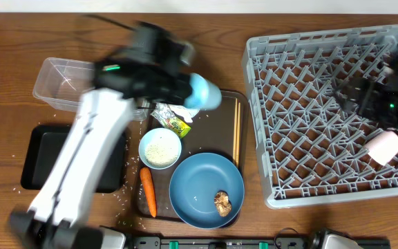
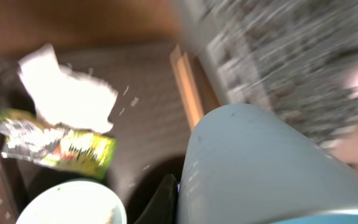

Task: Sort waste into correct bins and load items into the dishwasher rack
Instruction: 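Grasp the light-blue cup with the left gripper and lift it, then hand the light-blue cup from the left to the right gripper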

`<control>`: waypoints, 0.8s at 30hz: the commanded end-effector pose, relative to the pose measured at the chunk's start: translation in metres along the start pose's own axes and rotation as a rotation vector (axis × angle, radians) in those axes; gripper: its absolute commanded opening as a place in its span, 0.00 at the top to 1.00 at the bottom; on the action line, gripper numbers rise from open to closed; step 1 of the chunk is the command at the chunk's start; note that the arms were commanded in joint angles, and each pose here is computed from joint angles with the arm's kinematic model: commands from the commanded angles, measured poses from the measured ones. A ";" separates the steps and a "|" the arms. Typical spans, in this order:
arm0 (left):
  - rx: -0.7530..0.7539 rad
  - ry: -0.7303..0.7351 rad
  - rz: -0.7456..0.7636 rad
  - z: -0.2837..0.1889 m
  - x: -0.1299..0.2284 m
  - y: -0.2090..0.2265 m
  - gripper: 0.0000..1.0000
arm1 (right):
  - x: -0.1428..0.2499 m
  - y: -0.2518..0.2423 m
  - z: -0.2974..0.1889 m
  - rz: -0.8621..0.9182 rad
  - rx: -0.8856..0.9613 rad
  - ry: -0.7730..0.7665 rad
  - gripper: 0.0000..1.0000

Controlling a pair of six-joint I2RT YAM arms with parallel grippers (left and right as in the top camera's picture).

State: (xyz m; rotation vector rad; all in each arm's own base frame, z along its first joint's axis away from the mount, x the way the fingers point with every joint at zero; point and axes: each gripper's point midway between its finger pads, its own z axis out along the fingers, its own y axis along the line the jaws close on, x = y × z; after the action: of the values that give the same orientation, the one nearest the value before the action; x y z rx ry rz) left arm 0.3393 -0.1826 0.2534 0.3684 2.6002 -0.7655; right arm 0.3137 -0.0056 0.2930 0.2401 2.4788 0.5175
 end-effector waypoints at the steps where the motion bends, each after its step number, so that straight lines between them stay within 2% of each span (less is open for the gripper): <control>1: 0.331 -0.057 -0.011 -0.045 -0.004 -0.038 0.94 | 0.008 0.095 -0.007 -0.252 -0.450 0.001 0.19; 5: 0.586 -0.091 -0.034 -0.083 -0.007 -0.062 0.94 | 0.017 0.158 -0.008 -0.447 -0.625 -0.019 0.20; 12: 0.762 -0.079 -0.023 -0.102 -0.004 -0.084 0.94 | 0.051 0.238 -0.017 -0.792 -0.822 -0.073 0.13; 17: 0.866 -0.061 -0.036 -0.115 -0.002 -0.097 0.94 | 0.068 0.262 -0.023 -0.949 -0.895 -0.112 0.11; 24: 0.928 -0.039 -0.061 -0.123 0.000 -0.104 0.94 | 0.073 0.280 -0.043 -1.036 -1.039 -0.180 0.05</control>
State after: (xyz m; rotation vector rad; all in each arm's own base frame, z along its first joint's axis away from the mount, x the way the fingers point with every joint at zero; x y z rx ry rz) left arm 0.2709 -0.1976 0.3877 0.5217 2.0873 -1.8463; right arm 0.2578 0.2500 0.3967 -1.1612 1.6415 1.0444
